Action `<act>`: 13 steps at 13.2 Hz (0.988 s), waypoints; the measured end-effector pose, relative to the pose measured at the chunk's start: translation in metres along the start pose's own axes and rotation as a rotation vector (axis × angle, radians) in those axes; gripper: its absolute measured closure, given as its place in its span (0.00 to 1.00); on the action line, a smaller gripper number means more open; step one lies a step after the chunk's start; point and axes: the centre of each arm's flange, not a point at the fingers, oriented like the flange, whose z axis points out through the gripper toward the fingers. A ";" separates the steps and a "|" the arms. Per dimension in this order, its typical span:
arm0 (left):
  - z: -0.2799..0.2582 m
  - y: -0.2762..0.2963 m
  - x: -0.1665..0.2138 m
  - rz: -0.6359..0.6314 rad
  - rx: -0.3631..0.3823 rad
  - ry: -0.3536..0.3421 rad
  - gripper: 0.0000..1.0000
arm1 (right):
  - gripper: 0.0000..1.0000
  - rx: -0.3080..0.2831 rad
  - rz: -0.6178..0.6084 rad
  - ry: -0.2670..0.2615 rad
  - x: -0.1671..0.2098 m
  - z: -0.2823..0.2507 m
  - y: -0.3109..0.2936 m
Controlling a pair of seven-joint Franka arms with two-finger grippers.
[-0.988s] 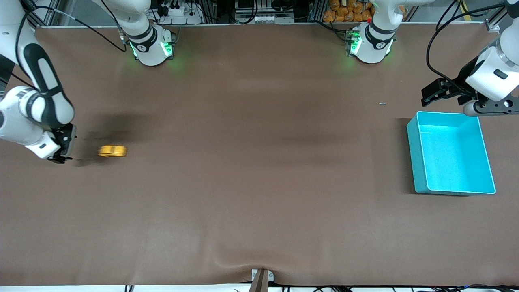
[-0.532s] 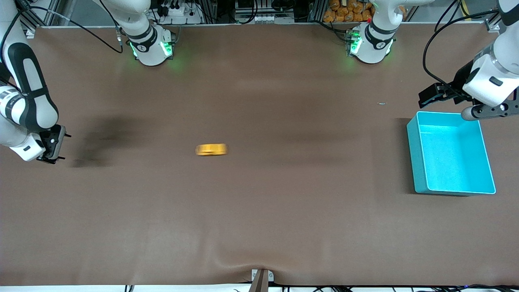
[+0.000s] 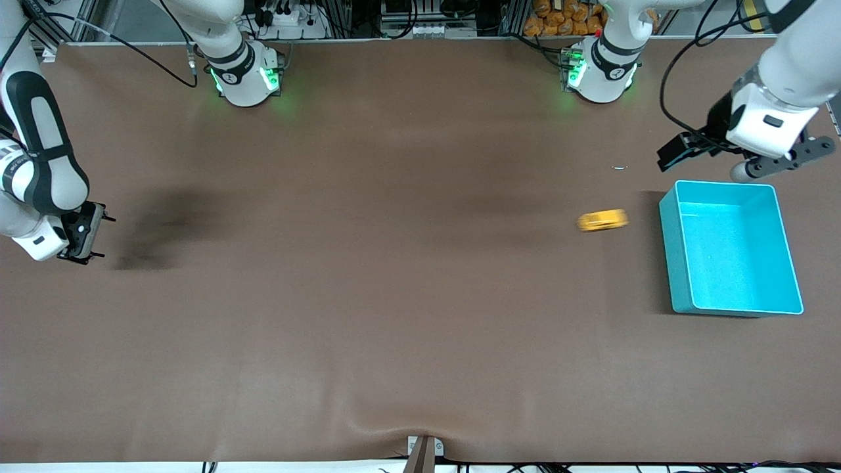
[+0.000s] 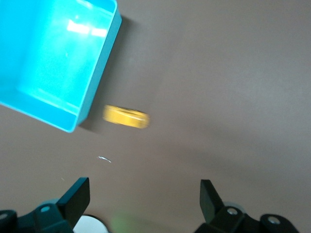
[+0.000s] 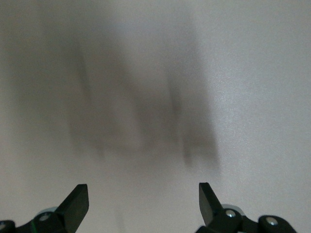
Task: Wind and store yellow beetle car
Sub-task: 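Raise the right gripper away while the left gripper reaches the car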
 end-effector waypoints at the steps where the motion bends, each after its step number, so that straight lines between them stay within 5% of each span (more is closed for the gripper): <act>1: 0.006 -0.001 -0.003 -0.061 -0.003 -0.002 0.00 | 0.00 -0.003 0.002 0.001 0.000 -0.001 0.001; 6: 0.037 -0.005 -0.004 -0.353 -0.007 -0.051 0.00 | 0.00 -0.025 0.096 0.131 0.014 -0.066 0.034; 13: 0.120 -0.030 -0.005 -0.688 0.052 -0.100 0.00 | 0.00 -0.047 0.328 0.166 0.166 -0.193 0.082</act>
